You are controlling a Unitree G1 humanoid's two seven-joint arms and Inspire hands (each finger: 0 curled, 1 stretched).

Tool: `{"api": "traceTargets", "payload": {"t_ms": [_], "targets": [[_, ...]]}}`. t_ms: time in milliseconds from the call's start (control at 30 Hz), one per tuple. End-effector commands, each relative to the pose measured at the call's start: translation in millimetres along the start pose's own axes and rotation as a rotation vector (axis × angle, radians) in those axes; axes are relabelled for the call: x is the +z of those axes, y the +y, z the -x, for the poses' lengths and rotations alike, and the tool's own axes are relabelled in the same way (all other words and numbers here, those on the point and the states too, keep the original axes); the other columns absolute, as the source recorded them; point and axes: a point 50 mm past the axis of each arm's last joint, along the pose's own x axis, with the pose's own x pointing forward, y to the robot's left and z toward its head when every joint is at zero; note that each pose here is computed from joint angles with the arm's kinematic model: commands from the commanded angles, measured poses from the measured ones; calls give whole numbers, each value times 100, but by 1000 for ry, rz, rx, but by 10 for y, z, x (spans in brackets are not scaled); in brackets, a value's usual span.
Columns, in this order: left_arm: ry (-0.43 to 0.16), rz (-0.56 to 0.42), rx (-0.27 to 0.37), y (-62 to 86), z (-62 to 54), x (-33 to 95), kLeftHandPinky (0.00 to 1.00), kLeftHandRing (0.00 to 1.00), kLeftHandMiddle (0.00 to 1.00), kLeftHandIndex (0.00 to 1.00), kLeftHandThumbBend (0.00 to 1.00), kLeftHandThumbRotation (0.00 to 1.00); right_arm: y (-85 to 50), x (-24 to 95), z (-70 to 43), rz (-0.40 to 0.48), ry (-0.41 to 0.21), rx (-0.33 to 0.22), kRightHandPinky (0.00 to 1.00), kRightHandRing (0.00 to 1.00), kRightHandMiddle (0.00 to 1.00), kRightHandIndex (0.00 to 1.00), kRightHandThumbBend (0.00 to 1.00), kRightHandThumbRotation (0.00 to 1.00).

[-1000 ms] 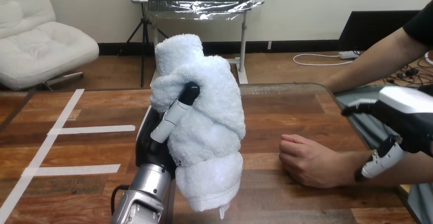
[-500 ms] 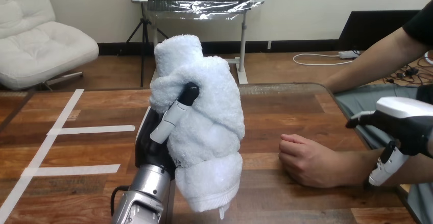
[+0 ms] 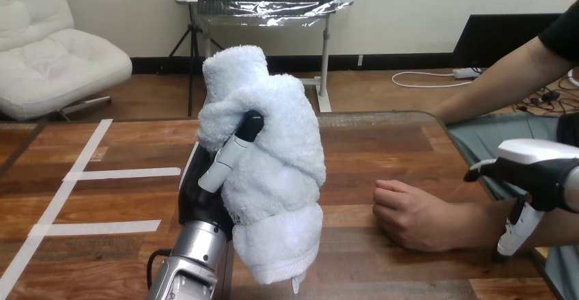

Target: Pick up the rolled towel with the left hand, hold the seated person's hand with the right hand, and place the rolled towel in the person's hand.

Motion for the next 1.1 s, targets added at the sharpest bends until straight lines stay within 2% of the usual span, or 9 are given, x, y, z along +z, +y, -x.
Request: {"api": "traceTargets", "payload": {"t_ms": [0, 533, 1067], "targets": [[-116, 100, -106, -332, -153, 40, 28, 35, 41, 49, 74, 0, -255, -34, 36, 44, 27, -67, 94, 97, 96, 92, 83, 2], [-122, 99, -128, -330, -136, 58, 28, 35, 42, 50, 71, 0, -207, -102, -92, 64, 67, -19, 95, 98, 97, 93, 80, 8], [-126, 91, -132, -328, -131, 67, 29, 36, 42, 50, 70, 0, -154, -87, -175, 103, 83, 20, 95, 98, 97, 93, 77, 18]]}}
